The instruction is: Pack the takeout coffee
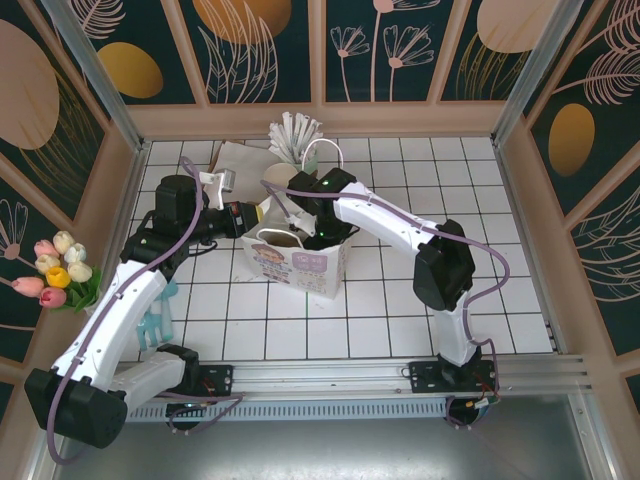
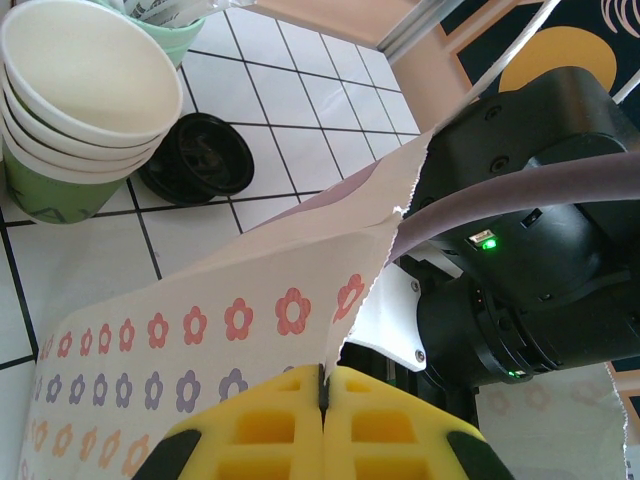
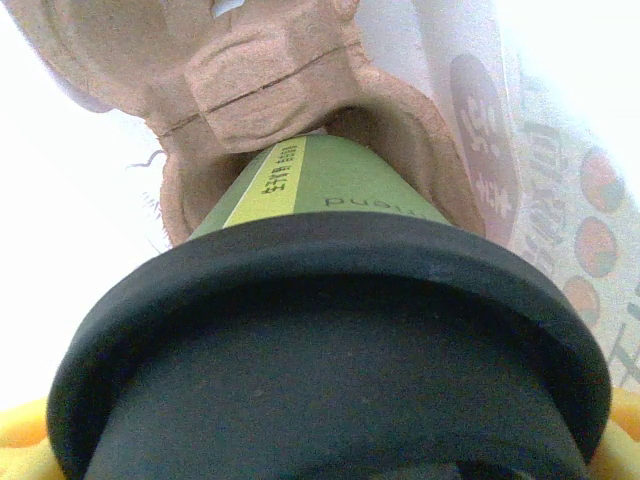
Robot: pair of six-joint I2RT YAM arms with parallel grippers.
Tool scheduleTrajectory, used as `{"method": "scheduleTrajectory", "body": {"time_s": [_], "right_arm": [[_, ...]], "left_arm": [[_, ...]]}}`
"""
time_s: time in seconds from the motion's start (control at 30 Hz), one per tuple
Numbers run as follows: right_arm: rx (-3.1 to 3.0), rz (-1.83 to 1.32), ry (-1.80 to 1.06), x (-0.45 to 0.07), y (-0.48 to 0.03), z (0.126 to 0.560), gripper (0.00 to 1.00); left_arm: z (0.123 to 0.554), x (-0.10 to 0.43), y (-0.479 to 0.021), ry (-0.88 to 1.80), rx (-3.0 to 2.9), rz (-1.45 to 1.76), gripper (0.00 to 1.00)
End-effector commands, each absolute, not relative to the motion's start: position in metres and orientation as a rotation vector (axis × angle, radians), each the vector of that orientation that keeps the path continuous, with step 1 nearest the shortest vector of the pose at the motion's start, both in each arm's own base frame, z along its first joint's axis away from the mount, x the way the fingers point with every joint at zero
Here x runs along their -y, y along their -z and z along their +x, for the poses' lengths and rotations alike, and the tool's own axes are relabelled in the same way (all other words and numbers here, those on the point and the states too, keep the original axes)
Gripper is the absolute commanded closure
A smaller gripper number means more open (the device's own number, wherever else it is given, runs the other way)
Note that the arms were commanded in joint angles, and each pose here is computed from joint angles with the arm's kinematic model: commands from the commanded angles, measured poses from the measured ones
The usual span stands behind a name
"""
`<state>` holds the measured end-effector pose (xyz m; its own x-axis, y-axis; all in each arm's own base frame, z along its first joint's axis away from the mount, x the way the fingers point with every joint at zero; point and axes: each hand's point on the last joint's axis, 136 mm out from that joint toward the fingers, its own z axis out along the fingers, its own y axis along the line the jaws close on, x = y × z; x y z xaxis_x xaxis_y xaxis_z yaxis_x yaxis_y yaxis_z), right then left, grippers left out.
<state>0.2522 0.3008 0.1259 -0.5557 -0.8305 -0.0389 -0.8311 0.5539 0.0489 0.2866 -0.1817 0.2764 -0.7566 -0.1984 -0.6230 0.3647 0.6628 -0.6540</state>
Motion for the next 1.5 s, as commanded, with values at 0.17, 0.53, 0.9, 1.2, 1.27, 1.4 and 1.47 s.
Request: {"method": "scheduleTrajectory", "body": {"time_s": [0.17,0.53,0.9,1.2,1.27,1.4,1.47], "right_arm": [[-2.863,-1.462,-0.009,-0.283,-0.106,0.254,0.73],[-2.872,-1.455,-0.001,-0.281,-0.106,0.253,0.73],[-2.875,-1.449,0.009,-0.279,-0.105,0.254,0.73],[-2.856,-1.452,-0.028,-0.286,-0.100,0.259,0.73],[-2.856,-1.455,-0.035,-0.288,-0.099,0.258,0.73],[-2.872,-1.462,-0.021,-0.285,-0.092,0.257,0.73],[-2.873,-1.469,-0.027,-0.285,-0.089,0.256,0.73]], "left_arm": [[0.285,0.183,-0.289,1.056,-2.159,0.157,1.00],[0.286,0.183,-0.288,1.055,-2.160,0.155,1.00],[0.286,0.182,-0.289,1.056,-2.158,0.154,1.00],[0.286,0.182,-0.289,1.057,-2.158,0.152,1.00],[0.286,0.182,-0.289,1.056,-2.156,0.152,1.00],[0.286,0.182,-0.289,1.056,-2.156,0.154,1.00],[0.286,0.182,-0.289,1.055,-2.156,0.154,1.00]]}}
